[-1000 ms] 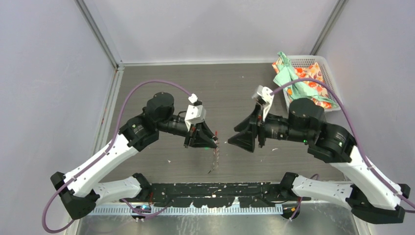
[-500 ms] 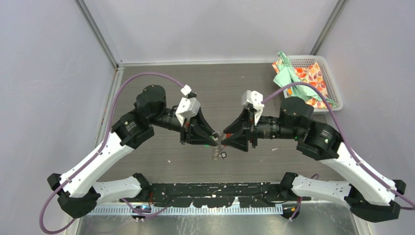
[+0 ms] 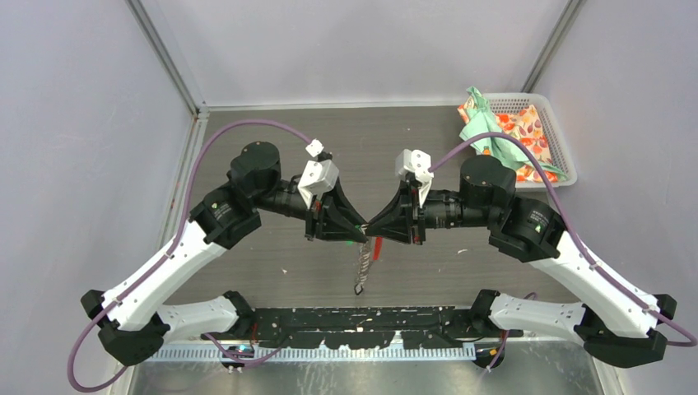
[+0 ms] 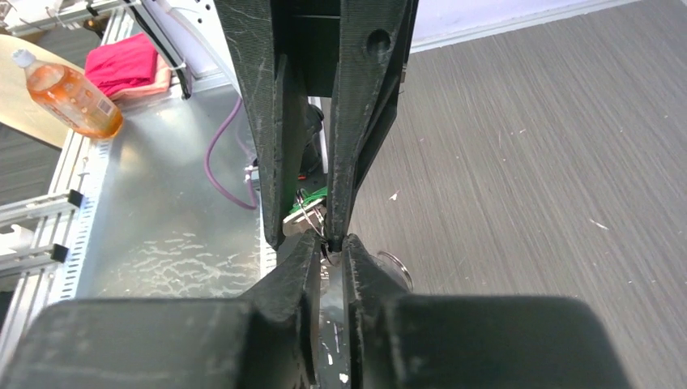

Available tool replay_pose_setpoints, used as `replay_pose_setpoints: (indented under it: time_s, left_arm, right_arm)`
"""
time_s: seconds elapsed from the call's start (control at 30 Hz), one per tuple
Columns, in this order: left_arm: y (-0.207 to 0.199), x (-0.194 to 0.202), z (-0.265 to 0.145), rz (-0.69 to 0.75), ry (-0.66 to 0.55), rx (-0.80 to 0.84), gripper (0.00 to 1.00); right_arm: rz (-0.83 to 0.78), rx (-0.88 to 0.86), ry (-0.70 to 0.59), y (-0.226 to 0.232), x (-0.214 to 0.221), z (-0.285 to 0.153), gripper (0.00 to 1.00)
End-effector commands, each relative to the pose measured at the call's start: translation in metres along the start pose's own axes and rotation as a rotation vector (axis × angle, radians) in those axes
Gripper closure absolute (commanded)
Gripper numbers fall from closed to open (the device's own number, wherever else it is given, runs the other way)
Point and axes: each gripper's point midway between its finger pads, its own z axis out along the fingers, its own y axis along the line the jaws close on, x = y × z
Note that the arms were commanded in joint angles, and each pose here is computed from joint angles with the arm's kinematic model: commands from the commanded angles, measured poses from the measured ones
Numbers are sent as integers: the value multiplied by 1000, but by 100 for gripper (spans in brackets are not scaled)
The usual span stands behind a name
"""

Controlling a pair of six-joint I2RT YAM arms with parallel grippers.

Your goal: Put the keys on the keyring

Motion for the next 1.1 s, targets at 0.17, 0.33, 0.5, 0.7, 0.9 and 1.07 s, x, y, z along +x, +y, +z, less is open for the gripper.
replay_pose_setpoints:
  time_s: [0.17,0.33,0.5,0.7,0.9,1.07]
  left_arm:
    - [13,-30,-3,59,-80,-97,100]
    - [19,-32,-4,47,-90,-127,100]
    - [20,-33,-4,46,-94,-131,100]
    - [19,-33,-5,45,-95,-131,100]
    - [20,-35,-4,49,-98,-132,100]
    - [20,-37,-5,52,-99,-135,100]
  right_arm:
    - [-18,11,-47,2,-14,-5,93]
    - [-9,14,-68,3,-15,-7,73]
    - [-11,8,-102,5,-18,-9,68]
    - [-6,9,-116,9,-15,-15,61]
    - [8,8,-128,8,-15,-12,69]
    - [4,10,-164,7,-19,-11,74]
